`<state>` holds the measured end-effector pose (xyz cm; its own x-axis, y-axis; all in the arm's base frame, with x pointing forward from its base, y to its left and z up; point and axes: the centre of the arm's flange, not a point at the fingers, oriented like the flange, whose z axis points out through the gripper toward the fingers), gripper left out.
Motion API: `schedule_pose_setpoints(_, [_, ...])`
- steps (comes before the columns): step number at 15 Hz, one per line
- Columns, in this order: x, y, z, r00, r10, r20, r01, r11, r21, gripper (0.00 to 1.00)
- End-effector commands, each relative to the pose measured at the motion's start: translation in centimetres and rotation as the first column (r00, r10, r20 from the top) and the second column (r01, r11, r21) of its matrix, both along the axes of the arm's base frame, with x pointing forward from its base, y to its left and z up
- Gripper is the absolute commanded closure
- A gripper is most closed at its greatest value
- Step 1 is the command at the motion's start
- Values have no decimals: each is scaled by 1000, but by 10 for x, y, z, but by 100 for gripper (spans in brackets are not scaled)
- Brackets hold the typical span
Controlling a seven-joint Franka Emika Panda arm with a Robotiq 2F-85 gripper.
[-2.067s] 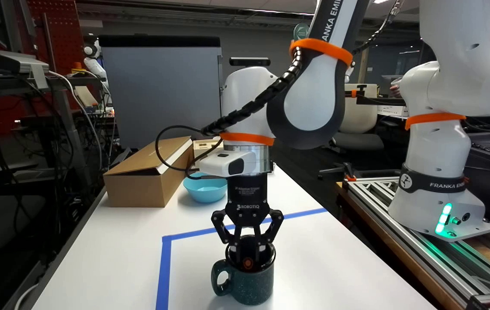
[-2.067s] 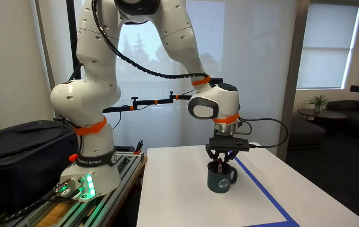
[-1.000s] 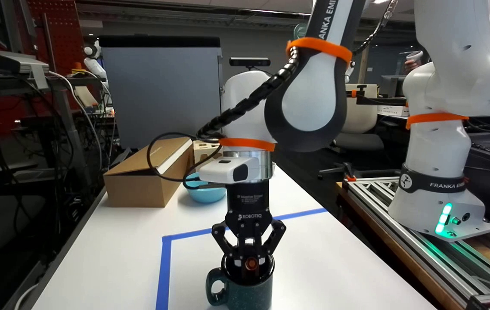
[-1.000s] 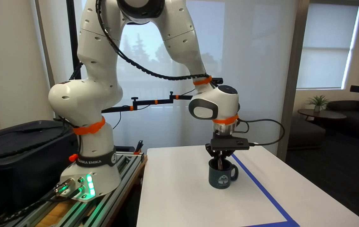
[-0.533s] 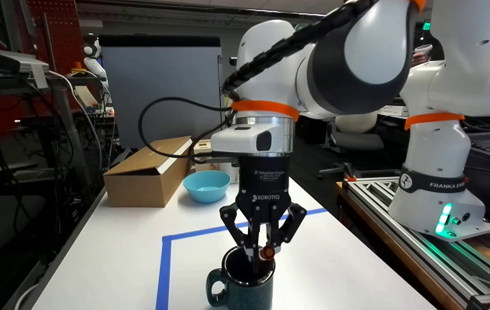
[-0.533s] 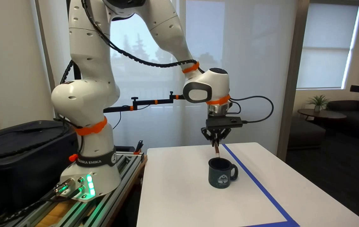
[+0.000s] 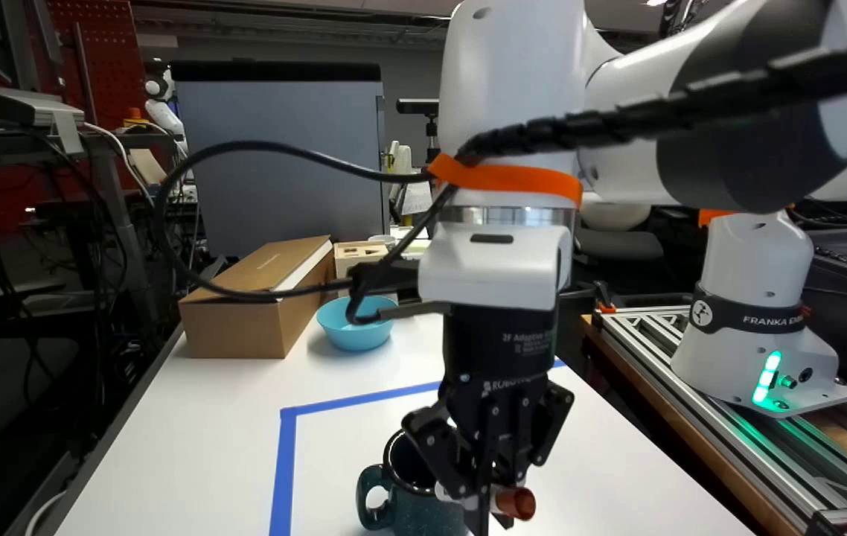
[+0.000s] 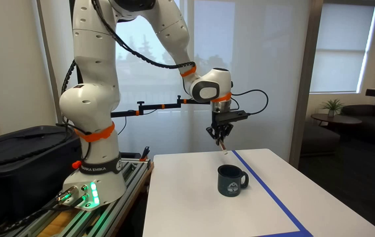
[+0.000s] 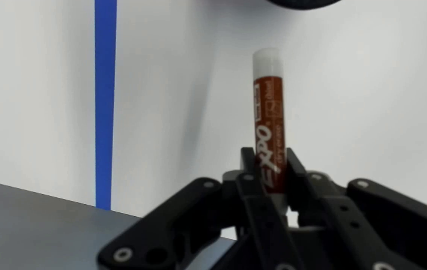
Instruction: Remove the marker from the cup
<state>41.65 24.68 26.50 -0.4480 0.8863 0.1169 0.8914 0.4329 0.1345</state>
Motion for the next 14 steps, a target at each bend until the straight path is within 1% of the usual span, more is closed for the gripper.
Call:
schedule_pose_setpoints(1, [26, 31, -42, 988, 152, 29, -151, 988, -37, 95])
schedule_pose_setpoints(5, [40, 48, -94, 954, 297, 33, -294, 954, -65, 95])
schedule_pose_setpoints(8, [47, 59, -129, 918, 395, 11, -392, 915, -96, 95])
schedule_pose_setpoints(9, [48, 63, -136, 908, 420, 7, -416, 902, -110, 55])
schedule_pose_setpoints(10, [50, 66, -137, 896, 444, 4, -440, 890, -116, 54])
schedule_pose_setpoints(12, [53, 75, -135, 889, 457, 5, -452, 882, -133, 41])
schedule_pose_setpoints(14, [57, 81, -115, 892, 452, 7, -447, 884, -137, 25])
